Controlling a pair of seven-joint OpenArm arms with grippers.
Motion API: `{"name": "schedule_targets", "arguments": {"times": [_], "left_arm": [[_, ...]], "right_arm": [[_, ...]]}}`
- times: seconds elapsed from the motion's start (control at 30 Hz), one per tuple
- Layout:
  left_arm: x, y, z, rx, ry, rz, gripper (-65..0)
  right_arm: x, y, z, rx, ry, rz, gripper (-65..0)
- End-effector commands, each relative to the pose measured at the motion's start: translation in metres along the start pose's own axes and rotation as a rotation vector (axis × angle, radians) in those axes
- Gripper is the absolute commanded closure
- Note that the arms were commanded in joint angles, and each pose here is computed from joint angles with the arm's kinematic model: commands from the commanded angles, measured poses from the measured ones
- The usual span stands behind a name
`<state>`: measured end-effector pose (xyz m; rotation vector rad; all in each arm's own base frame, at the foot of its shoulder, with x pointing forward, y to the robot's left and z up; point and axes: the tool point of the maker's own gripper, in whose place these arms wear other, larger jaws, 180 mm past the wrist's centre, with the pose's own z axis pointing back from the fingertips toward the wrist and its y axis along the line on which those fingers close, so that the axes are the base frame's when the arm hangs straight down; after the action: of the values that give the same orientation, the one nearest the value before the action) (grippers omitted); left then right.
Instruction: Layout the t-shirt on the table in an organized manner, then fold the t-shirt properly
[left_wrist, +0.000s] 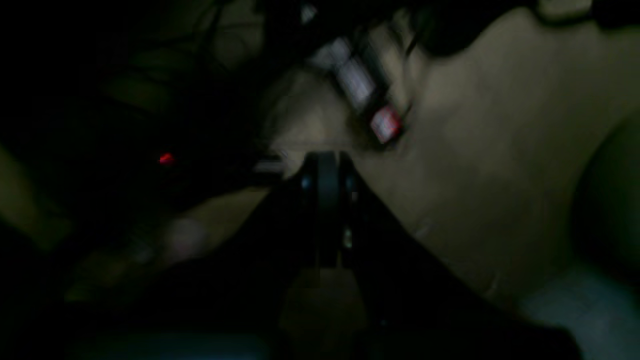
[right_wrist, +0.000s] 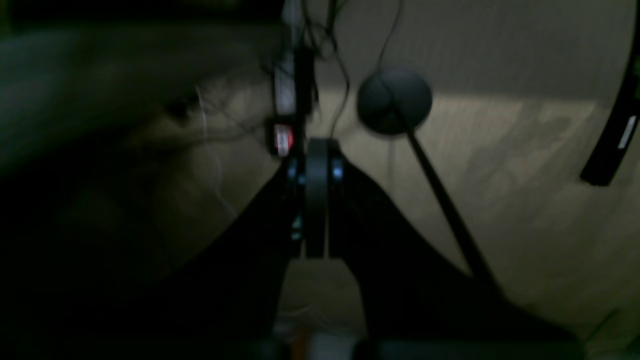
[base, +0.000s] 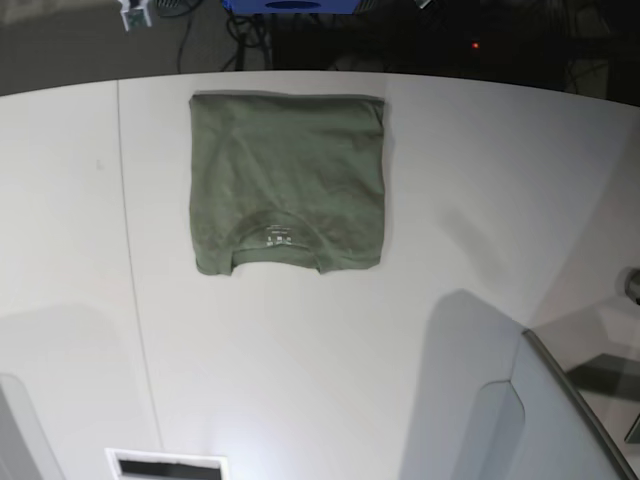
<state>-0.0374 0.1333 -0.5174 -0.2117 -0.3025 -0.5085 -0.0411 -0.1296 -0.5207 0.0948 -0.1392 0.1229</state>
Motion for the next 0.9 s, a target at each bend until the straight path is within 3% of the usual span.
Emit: {"name": "schedule_targets", "arguments": {"times": [0.0,0.17,0.3,0.37,0.47,0.53,0.67,0.87], "left_arm": [[-0.014,0.001,-0.002,0.022,0.005,0.033,0.0],[-0.053,0.018,-0.044,0.107,0.012,0.153,0.0],[-0.102,0.014,-0.089,0.042,0.193,0.296,0.0],[-0.113,0.007,-0.095,0.008,0.249,0.38,0.0],[-0.068,0.025,-0.108,0.017,0.065,0.332,0.0],[-0.068,0.023,-0.107,-0.001,0.064,0.295,0.0],[-0.038,0.047,-0.115,0.043,-0.015,0.261,0.0],[-0.038,0.058,-0.113,0.052,-0.004,0.236,0.0]], "right_arm": [[-0.017,0.007,-0.008,0.009,0.043,0.029,0.0],[-0.062,-0.005,-0.069,-0.088,0.241,0.114,0.0],[-0.077,-0.051,-0.108,-0.267,0.307,0.188,0.0],[-0.064,-0.069,-0.116,-0.325,0.245,0.285,0.0],[-0.05,-0.076,-0.117,-0.343,0.123,0.385,0.0],[-0.041,-0.077,-0.118,-0.336,0.062,0.389,0.0],[-0.042,-0.082,-0.115,-0.329,0.041,0.389,-0.2],[-0.05,-0.065,-0.116,-0.296,0.037,0.38,-0.6]]}}
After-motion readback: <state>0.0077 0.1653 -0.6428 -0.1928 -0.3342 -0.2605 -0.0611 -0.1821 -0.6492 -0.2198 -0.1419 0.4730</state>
